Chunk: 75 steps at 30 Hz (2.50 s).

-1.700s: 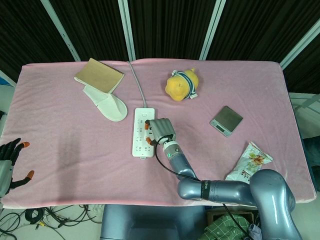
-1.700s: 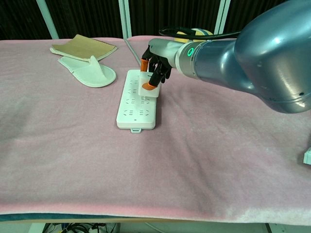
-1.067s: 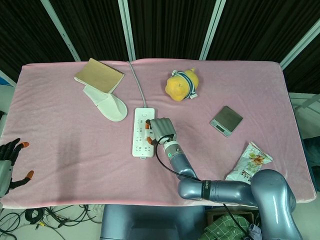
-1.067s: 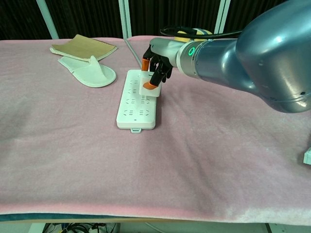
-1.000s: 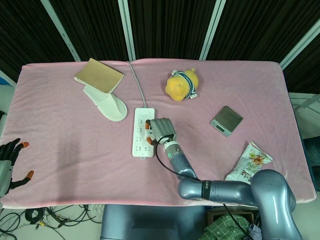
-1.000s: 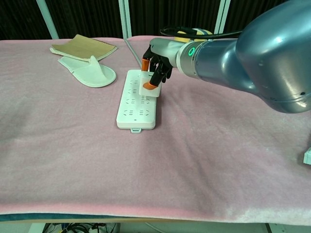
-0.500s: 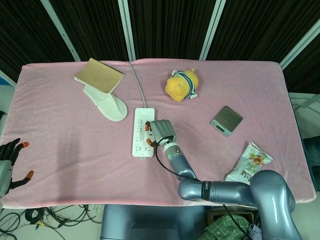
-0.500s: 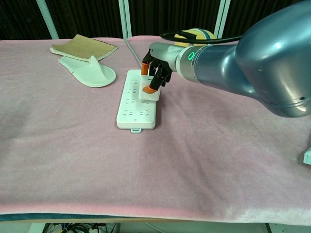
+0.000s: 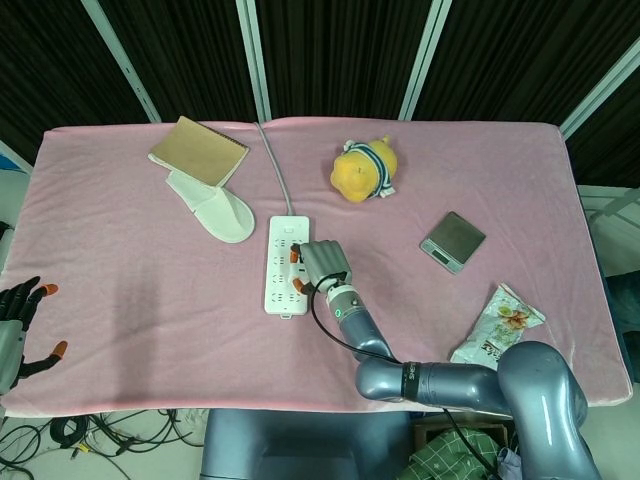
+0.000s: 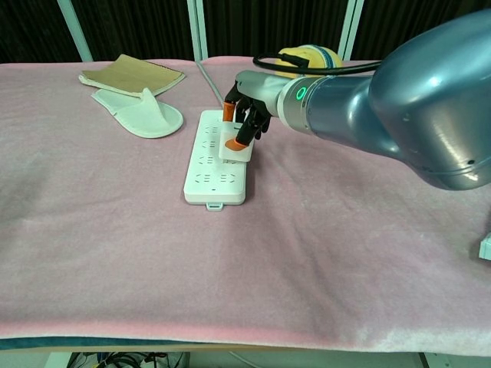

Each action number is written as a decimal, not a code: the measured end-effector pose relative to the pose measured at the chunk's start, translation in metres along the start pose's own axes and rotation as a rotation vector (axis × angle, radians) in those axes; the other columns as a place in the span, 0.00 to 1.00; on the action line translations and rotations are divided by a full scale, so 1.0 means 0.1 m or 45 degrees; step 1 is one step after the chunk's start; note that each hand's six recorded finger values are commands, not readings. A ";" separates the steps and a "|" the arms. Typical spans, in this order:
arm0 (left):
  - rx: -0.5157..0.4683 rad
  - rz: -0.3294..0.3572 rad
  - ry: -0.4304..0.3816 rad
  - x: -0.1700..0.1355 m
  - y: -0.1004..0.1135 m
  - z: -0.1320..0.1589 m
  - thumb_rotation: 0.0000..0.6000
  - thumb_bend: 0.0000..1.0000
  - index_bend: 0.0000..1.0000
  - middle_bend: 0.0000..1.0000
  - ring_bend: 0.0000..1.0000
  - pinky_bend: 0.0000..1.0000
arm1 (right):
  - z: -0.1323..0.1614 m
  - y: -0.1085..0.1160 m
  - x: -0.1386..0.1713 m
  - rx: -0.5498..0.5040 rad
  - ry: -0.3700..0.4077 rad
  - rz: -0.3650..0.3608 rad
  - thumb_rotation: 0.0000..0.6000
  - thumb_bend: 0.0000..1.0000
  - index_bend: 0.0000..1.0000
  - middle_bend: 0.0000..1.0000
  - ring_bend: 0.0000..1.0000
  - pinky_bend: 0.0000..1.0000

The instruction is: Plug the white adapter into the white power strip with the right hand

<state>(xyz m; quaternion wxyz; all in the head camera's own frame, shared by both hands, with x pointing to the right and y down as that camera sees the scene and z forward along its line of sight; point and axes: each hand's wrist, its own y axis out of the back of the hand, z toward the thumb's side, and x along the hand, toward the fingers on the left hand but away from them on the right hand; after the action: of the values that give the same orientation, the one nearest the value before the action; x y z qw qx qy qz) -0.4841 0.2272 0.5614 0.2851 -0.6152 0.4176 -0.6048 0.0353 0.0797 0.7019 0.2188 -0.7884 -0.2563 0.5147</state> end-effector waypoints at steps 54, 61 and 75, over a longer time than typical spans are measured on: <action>0.001 -0.011 0.010 0.00 0.00 -0.01 1.00 0.28 0.13 0.02 0.00 0.00 | 0.09 -0.17 -0.07 0.210 0.035 -0.005 1.00 0.29 0.84 0.71 0.65 0.40; 0.001 -0.012 0.012 0.00 0.00 -0.01 1.00 0.28 0.13 0.02 0.00 0.00 | 0.08 -0.21 -0.08 0.220 0.034 0.000 1.00 0.29 0.87 0.73 0.68 0.41; 0.000 -0.014 0.015 0.01 0.00 -0.01 1.00 0.28 0.13 0.02 0.00 0.00 | 0.12 -0.27 -0.05 0.232 0.068 0.002 1.00 0.30 0.98 0.83 0.76 0.47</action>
<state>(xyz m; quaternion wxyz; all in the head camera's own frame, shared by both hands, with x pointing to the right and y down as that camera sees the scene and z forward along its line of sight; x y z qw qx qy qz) -0.4853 0.2270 0.5623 0.2796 -0.6139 0.4159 -0.6099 0.0174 0.0980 0.7170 0.2959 -0.7788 -0.2020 0.5148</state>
